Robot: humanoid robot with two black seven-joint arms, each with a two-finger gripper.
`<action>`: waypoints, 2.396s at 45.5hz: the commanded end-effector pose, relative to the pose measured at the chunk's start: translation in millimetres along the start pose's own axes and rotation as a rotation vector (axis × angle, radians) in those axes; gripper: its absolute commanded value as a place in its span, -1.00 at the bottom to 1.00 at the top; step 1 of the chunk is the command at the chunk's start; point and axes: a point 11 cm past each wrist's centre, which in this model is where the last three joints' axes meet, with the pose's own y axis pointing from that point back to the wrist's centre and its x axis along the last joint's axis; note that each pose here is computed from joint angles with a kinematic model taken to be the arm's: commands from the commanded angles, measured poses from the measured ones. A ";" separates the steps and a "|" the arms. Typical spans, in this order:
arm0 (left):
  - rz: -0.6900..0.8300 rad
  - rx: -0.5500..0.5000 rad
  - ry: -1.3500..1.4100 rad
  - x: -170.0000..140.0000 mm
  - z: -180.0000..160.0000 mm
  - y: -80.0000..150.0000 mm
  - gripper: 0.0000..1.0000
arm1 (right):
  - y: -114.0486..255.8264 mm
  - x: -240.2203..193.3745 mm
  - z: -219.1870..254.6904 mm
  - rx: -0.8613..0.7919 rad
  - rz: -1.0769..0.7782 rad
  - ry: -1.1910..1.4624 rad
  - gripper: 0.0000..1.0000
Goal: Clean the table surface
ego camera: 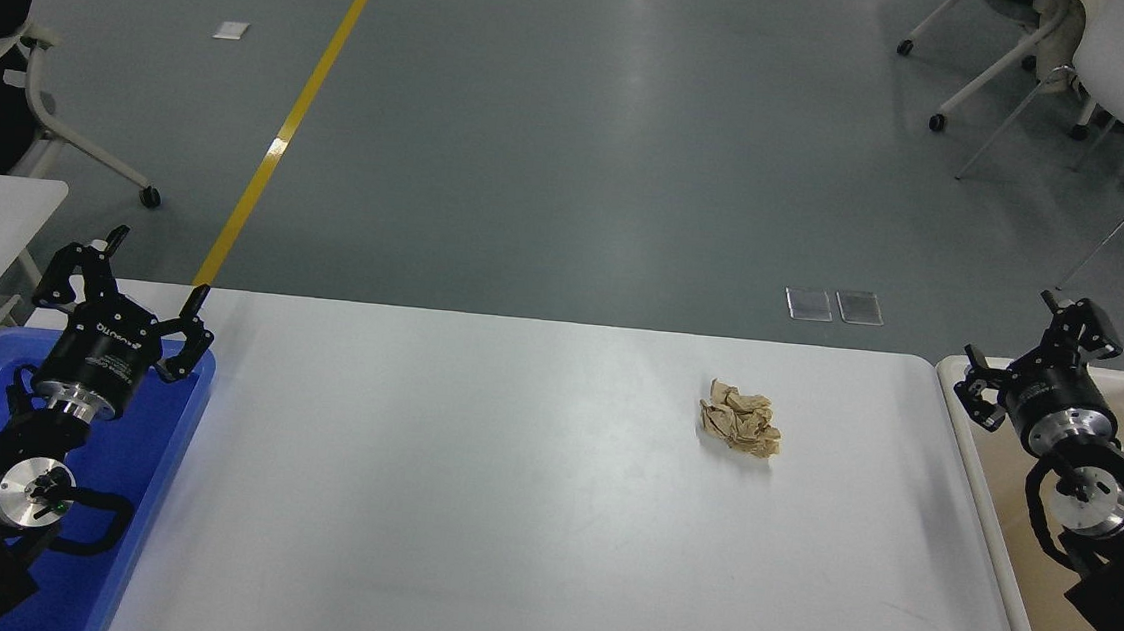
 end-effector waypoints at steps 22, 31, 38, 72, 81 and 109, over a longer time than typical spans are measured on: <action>0.000 0.000 0.000 -0.1 0.0 0.0 1.00 | -9.3 -36.9 -48.2 0.053 -0.218 0.040 0.99; 0.000 0.000 0.000 -0.1 0.0 0.0 1.00 | -9.2 -56.9 -59.7 0.006 -0.345 0.175 0.98; 0.000 0.000 0.000 -0.1 0.0 0.0 1.00 | -12.4 -55.2 -85.7 -0.039 -0.374 0.429 0.98; 0.000 0.000 0.000 -0.1 0.0 0.0 1.00 | -17.0 -126.1 -148.4 -0.214 -0.632 1.218 0.97; 0.000 0.000 0.000 -0.1 0.0 0.0 1.00 | -17.6 -167.2 -115.3 -0.273 -0.761 1.458 0.97; 0.000 0.000 0.000 -0.1 0.0 0.0 1.00 | 6.6 -217.0 33.0 -0.405 -1.101 2.022 0.96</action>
